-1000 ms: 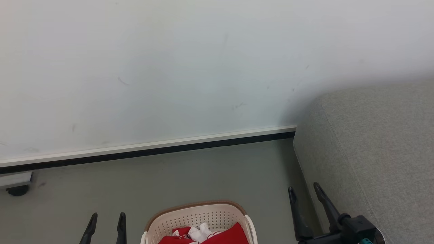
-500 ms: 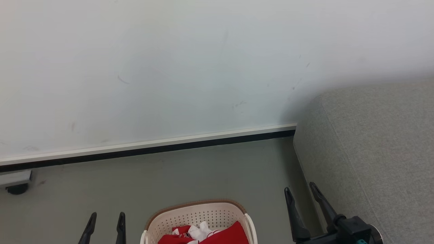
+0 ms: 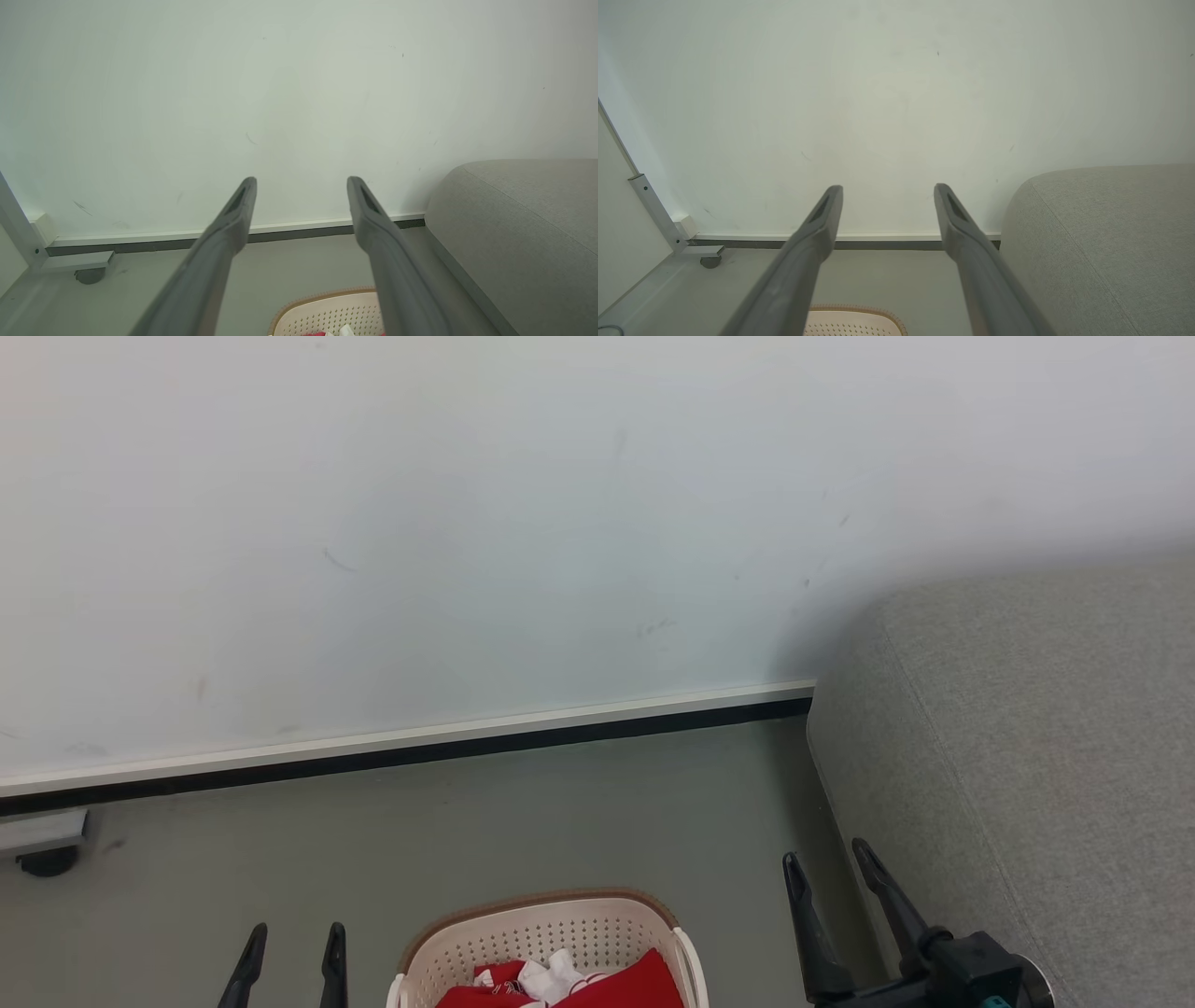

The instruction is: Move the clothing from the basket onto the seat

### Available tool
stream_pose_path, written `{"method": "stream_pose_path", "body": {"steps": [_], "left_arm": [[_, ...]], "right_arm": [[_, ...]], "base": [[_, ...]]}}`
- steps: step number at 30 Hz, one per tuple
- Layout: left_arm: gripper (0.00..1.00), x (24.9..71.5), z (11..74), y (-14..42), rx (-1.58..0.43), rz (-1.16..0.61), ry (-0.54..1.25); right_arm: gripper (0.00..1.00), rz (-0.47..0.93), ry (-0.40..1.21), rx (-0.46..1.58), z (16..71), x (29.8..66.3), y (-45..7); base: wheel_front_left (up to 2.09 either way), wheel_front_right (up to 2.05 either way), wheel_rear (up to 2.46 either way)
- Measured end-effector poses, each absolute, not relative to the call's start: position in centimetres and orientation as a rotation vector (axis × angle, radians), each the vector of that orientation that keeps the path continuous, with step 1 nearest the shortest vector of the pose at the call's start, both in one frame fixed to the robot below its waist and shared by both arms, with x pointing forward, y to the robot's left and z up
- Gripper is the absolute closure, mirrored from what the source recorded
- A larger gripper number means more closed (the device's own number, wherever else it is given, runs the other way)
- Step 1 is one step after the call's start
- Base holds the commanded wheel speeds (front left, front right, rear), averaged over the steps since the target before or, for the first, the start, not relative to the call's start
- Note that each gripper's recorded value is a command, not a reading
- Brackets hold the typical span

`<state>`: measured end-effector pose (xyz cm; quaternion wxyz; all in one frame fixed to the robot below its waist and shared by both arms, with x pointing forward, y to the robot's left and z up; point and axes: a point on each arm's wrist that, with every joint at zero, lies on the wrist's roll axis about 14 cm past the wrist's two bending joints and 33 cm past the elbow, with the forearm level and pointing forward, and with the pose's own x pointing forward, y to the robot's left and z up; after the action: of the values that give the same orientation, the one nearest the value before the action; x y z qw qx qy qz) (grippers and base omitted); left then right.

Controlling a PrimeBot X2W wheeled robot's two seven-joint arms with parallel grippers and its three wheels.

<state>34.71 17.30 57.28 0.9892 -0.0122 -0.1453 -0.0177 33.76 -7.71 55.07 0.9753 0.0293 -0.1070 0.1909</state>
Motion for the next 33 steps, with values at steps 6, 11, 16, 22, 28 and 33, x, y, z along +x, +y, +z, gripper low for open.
{"method": "stream_pose_path", "body": {"steps": [6,11,16,22,28,33], "left_arm": [[0.00,34.8,56.7,17.1,-0.023,-0.047,-0.274],[0.00,35.0,55.4,16.3,-0.022,-0.087,-0.234],[0.00,35.4,54.4,15.6,-0.017,-0.113,-0.201],[0.00,36.4,52.7,13.7,-0.022,-0.187,-0.146],[0.00,38.3,51.3,11.1,-0.016,-0.277,-0.105],[0.00,40.3,49.4,9.3,-0.022,-0.336,-0.052]], "right_arm": [[0.00,0.386,-0.211,0.064,54.9,33.8,-7.7],[0.00,0.385,-0.203,0.068,54.7,34.1,-7.7],[0.00,0.382,-0.197,0.068,54.5,34.5,-7.8],[0.00,0.368,-0.205,0.065,54.8,35.7,-8.3],[0.00,0.361,-0.225,0.060,55.4,37.6,-8.7],[0.00,0.357,-0.231,0.053,55.3,39.6,-8.9]], "base": [[0.00,0.00,0.00],[0.00,0.00,0.00],[0.00,0.00,0.00],[0.00,0.00,0.00],[0.00,0.00,0.00],[0.00,0.00,0.00]]}}
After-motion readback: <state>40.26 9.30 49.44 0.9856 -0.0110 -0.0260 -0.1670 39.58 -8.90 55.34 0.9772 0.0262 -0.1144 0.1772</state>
